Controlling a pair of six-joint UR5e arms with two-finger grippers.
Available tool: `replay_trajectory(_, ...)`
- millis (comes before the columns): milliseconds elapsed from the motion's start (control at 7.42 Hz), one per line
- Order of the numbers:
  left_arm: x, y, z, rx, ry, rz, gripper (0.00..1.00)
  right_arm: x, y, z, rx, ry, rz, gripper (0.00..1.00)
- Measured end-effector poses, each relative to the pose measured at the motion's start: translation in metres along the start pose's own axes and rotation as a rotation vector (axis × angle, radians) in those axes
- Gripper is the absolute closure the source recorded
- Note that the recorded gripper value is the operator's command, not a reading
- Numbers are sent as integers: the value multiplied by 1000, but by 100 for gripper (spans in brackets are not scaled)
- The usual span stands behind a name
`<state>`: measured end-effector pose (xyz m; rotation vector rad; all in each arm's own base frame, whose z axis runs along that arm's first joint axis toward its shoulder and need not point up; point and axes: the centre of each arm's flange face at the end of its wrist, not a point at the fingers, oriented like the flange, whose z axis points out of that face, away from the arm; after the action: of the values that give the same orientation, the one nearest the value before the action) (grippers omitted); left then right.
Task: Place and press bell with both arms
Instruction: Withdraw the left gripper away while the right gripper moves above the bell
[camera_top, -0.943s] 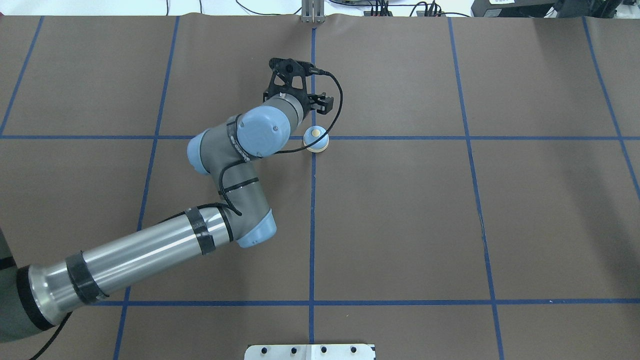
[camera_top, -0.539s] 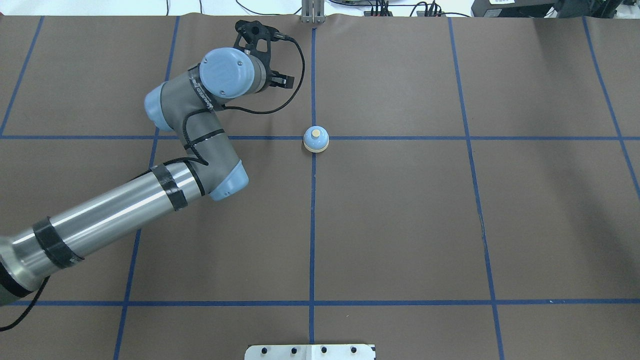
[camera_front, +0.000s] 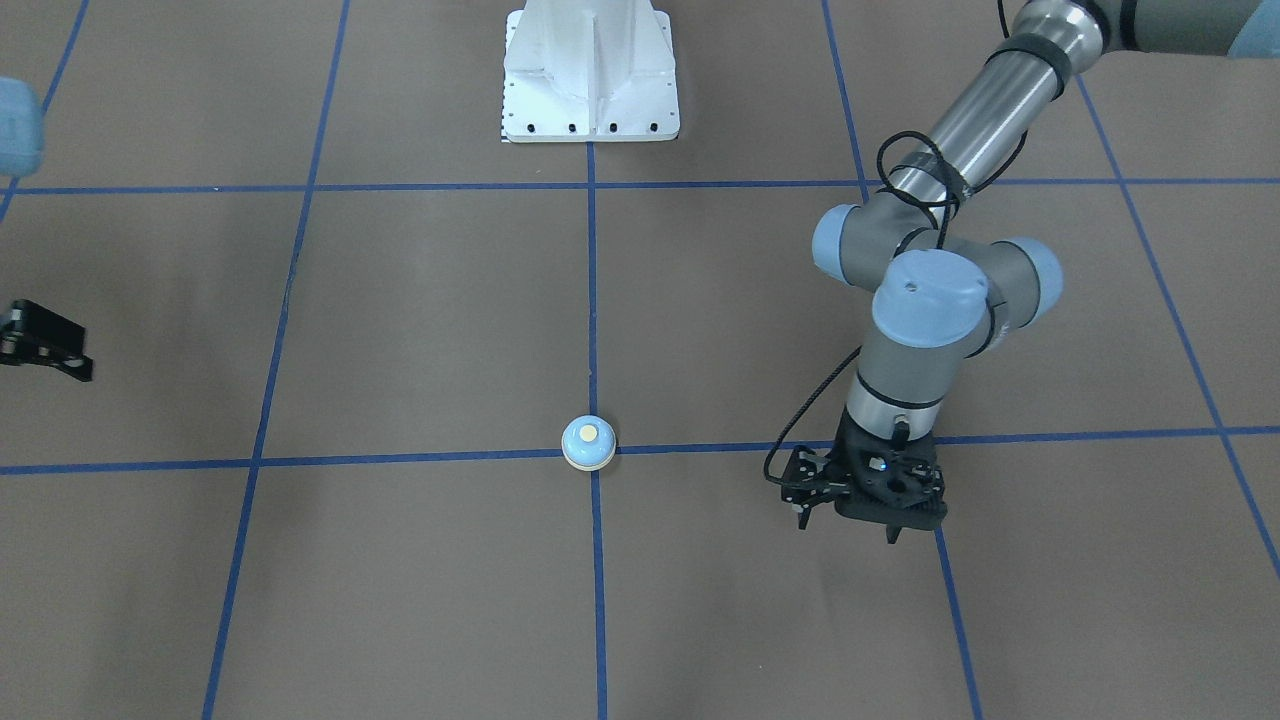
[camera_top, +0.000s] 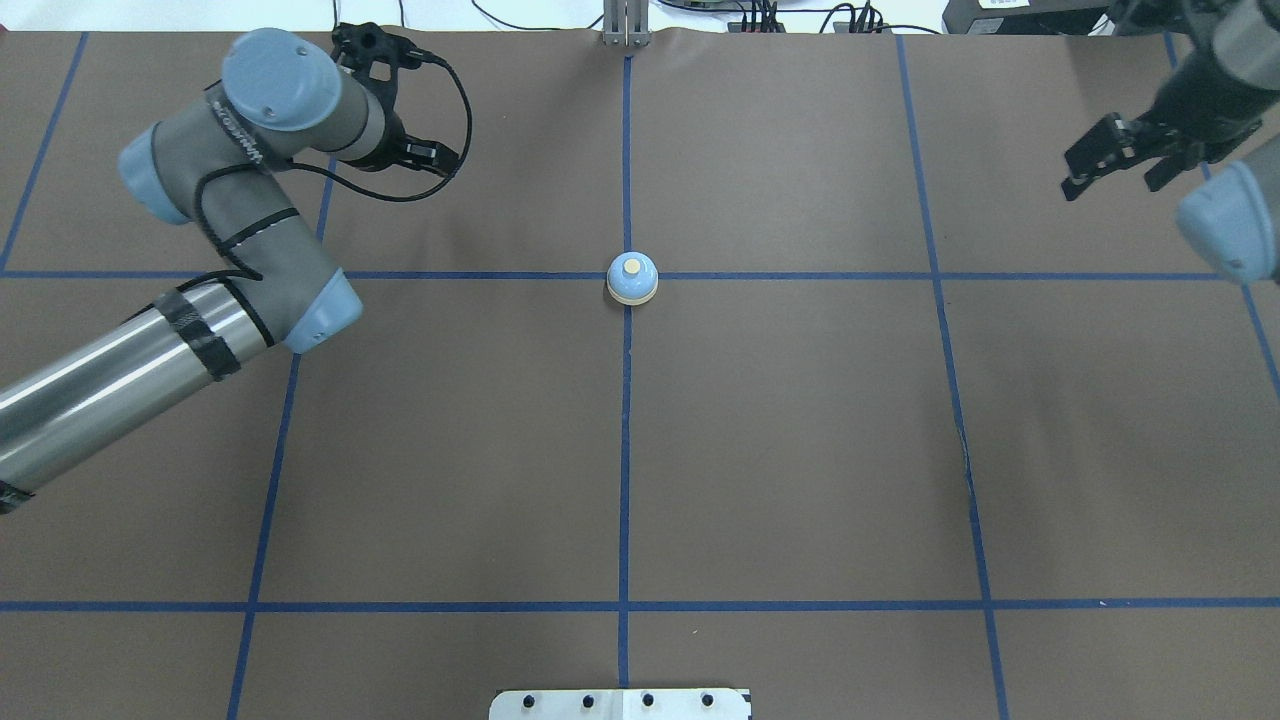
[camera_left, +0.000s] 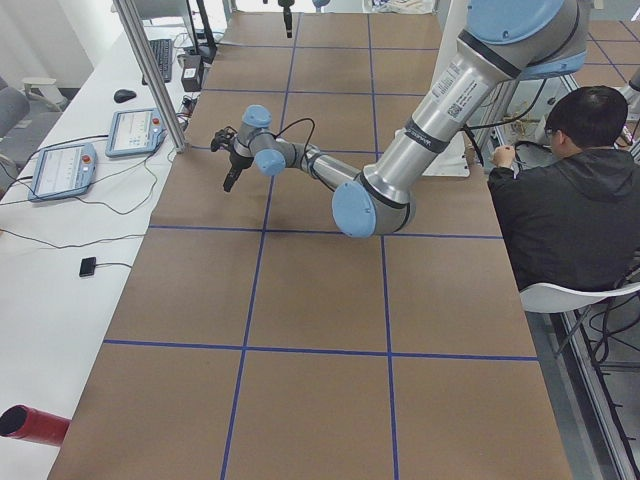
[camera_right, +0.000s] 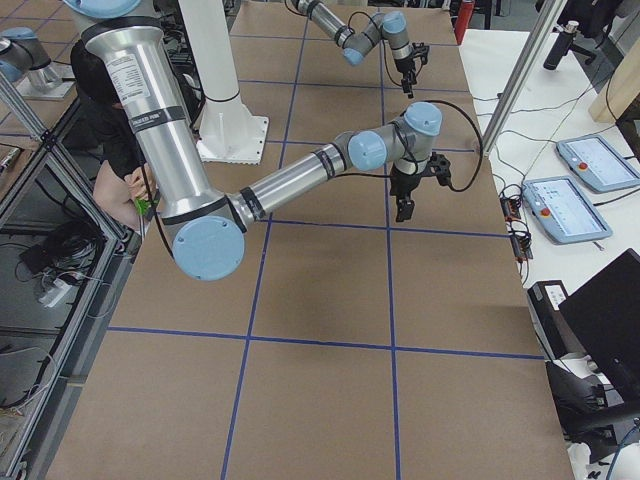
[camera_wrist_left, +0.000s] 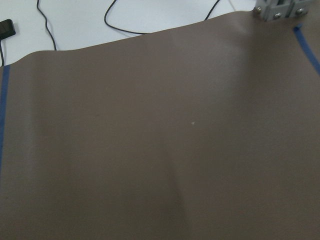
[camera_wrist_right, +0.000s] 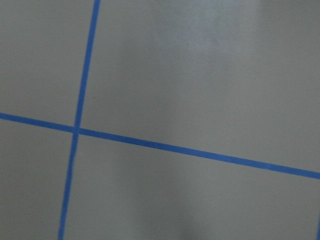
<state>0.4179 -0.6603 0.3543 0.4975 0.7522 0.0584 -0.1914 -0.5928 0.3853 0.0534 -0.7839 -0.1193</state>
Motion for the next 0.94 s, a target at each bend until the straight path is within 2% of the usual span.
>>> replay_trajectory(135,-39,6,-13,-40,-2,13,1,-59,-8,12,15,26,23,43)
replay_trajectory(270,-76,11,-30,-74,-23,47,1,-108,-8,22,38,29,43,61)
replay_trajectory(404,-110,18,-51,-108,-59,98,0,-151,-9,34,66,-4,73,85)
replay_trajectory(539,-137,22,-72,-141,-95,143,1,-192,-13,46,82,-47,122,100)
replay_trajectory(674,-161,28,-88,-166,-122,179,1,-232,-16,56,84,-77,157,100)
replay_trajectory(943,-204,45,-108,-198,-117,206,0,-294,-22,71,85,-80,154,100)
